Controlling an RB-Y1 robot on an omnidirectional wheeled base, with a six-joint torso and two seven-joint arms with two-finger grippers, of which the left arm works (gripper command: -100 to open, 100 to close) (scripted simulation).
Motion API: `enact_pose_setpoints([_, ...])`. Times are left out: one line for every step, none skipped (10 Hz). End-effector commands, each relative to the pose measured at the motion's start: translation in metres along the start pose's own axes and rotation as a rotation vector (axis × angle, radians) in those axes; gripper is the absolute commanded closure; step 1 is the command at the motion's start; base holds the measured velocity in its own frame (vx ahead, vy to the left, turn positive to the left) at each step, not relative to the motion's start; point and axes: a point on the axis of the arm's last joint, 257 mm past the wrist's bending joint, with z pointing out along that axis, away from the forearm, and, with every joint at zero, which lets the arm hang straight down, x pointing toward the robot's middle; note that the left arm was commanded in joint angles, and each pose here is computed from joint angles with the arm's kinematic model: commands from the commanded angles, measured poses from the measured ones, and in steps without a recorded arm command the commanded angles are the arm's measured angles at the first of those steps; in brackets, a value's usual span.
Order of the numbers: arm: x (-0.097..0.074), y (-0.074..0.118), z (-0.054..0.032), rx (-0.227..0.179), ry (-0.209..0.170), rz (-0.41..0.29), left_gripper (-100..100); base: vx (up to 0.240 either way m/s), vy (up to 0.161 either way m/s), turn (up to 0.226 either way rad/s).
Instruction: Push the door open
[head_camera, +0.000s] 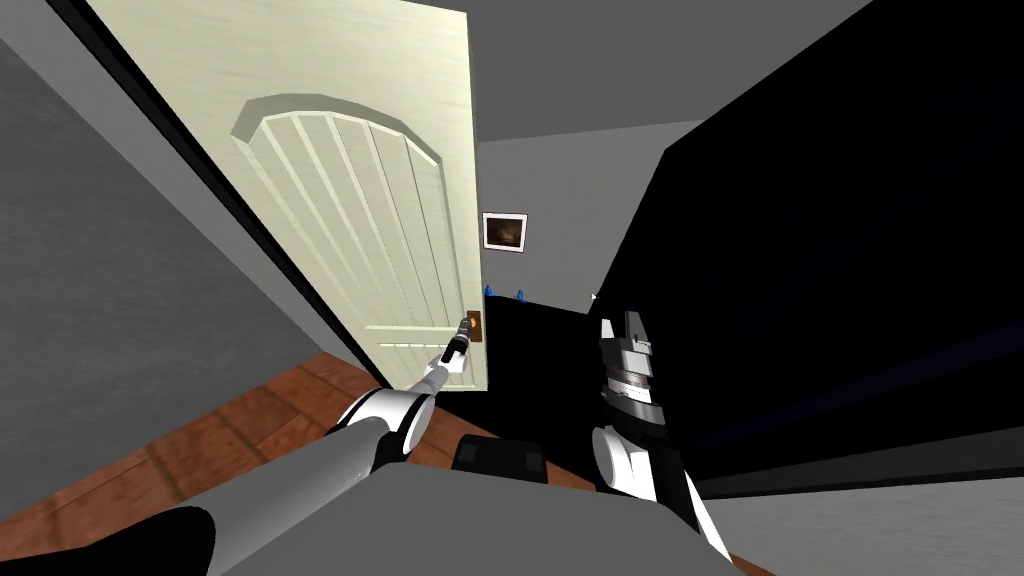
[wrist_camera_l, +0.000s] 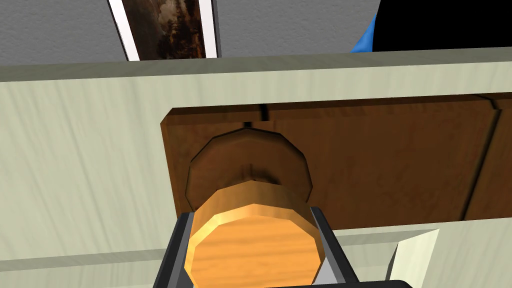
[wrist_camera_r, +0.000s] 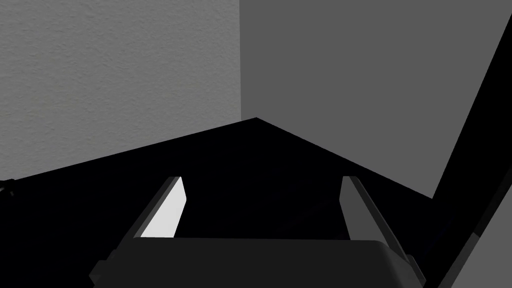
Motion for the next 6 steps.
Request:
enact_pose_setpoints([-0.009, 0.009, -0.0053, -0.025, -0.012, 0.004, 100, 0.054, -0.02, 0.006])
enact_pose_setpoints([-0.009, 0.011, -0.006, -0.029, -0.012, 0.004, 100, 0.011, 0.008, -0.015])
enact_pose_setpoints([-0.009, 0.003, -0.0032, -0.012, -0.011, 0.003, 100, -0.014, 0.01, -0.014])
enact_pose_setpoints([-0.008, -0.01, 0.0012, 0.016, -0.009, 0.002, 100, -0.02, 0.005, 0.002])
enact_pose_setpoints([-0.008, -0.01, 0.0012, 0.016, -0.009, 0.002, 100, -0.009, 0.001, -0.008])
enact_pose_setpoints([-0.019, -0.009, 0.001, 0.015, -0.031, 0.0, 100, 0.083, -0.082, 0.045])
